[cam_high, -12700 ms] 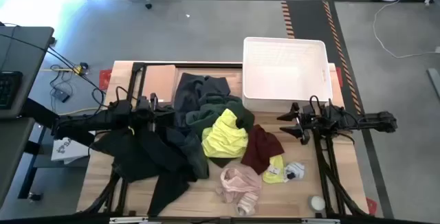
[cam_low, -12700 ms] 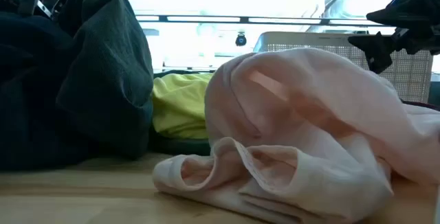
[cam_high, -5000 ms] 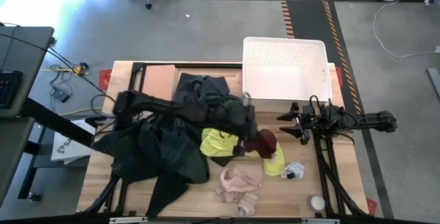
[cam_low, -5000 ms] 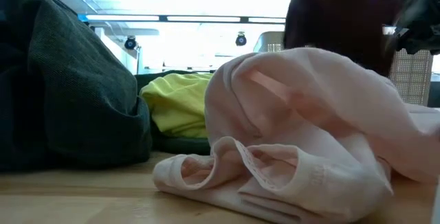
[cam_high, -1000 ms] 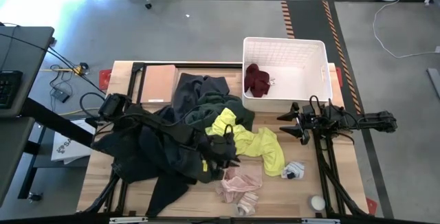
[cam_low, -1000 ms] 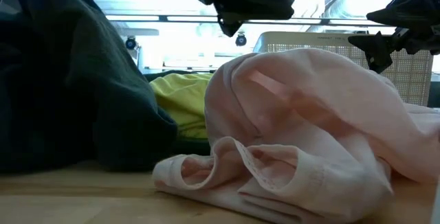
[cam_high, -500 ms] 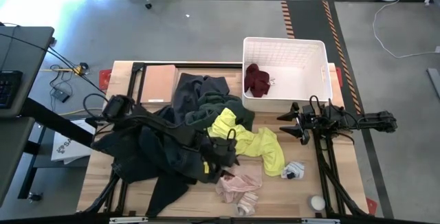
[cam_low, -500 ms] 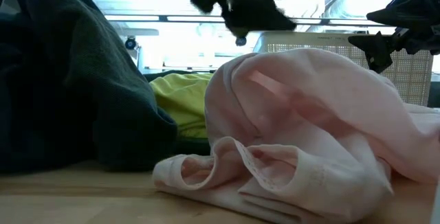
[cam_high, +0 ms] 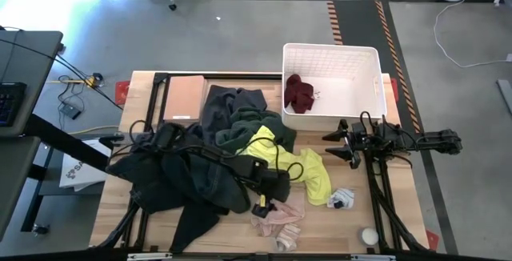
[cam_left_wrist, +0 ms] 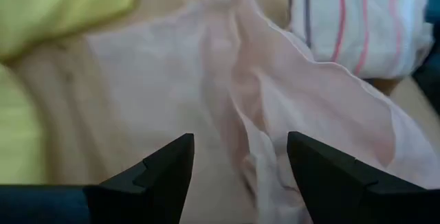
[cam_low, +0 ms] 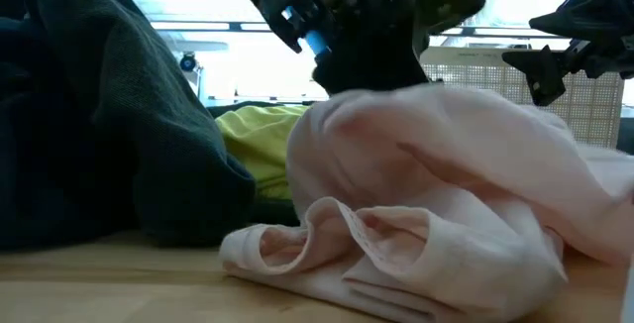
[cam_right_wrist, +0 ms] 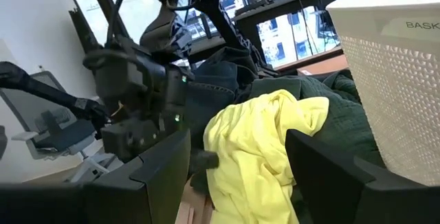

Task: Sort clothes
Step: Put the pink underwear into the white laundry bin, then put the white and orange socks into the white laundry bin

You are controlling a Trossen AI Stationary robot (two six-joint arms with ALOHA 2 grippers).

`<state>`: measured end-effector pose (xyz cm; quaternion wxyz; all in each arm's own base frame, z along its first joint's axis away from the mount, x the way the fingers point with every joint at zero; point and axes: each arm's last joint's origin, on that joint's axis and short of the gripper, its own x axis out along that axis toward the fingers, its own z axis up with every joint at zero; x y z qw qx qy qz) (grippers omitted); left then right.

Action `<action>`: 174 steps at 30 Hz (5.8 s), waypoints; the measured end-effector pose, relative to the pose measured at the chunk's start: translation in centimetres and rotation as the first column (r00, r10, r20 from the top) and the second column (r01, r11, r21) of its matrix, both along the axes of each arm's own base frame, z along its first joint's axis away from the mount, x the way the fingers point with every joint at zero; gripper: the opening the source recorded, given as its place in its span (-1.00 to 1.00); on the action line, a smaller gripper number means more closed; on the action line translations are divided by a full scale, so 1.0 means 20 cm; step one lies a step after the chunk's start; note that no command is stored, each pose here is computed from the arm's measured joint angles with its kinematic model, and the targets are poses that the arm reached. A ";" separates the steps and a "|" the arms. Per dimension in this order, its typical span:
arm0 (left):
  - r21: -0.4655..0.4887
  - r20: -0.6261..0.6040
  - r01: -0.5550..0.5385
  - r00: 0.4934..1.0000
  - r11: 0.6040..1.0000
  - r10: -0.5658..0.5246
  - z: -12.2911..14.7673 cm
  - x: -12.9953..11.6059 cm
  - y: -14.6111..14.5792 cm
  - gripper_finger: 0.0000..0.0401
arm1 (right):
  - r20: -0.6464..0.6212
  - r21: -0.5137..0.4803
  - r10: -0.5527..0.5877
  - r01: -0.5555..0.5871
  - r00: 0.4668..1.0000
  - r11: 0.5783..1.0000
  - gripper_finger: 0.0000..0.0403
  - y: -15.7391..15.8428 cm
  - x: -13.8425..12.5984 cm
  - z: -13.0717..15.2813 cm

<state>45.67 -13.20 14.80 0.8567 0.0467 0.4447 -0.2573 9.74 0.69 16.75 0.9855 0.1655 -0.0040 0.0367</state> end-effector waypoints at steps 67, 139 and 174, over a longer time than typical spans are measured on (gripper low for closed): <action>0.201 0.856 -0.766 0.441 0.611 0.271 1.34 -0.02 1.34 -0.94 | 0.000 0.000 0.003 -0.003 1.000 1.000 0.18 0.00 0.00 0.00; 0.239 0.480 -0.839 0.540 0.489 0.691 0.68 -0.87 0.17 -0.82 | 0.000 0.000 0.004 -0.004 1.000 1.000 0.18 0.00 0.00 0.00; -0.121 0.481 -0.482 0.736 0.868 0.476 0.25 -0.34 0.28 -0.33 | 0.000 0.000 0.003 -0.003 1.000 1.000 0.18 0.00 0.00 0.00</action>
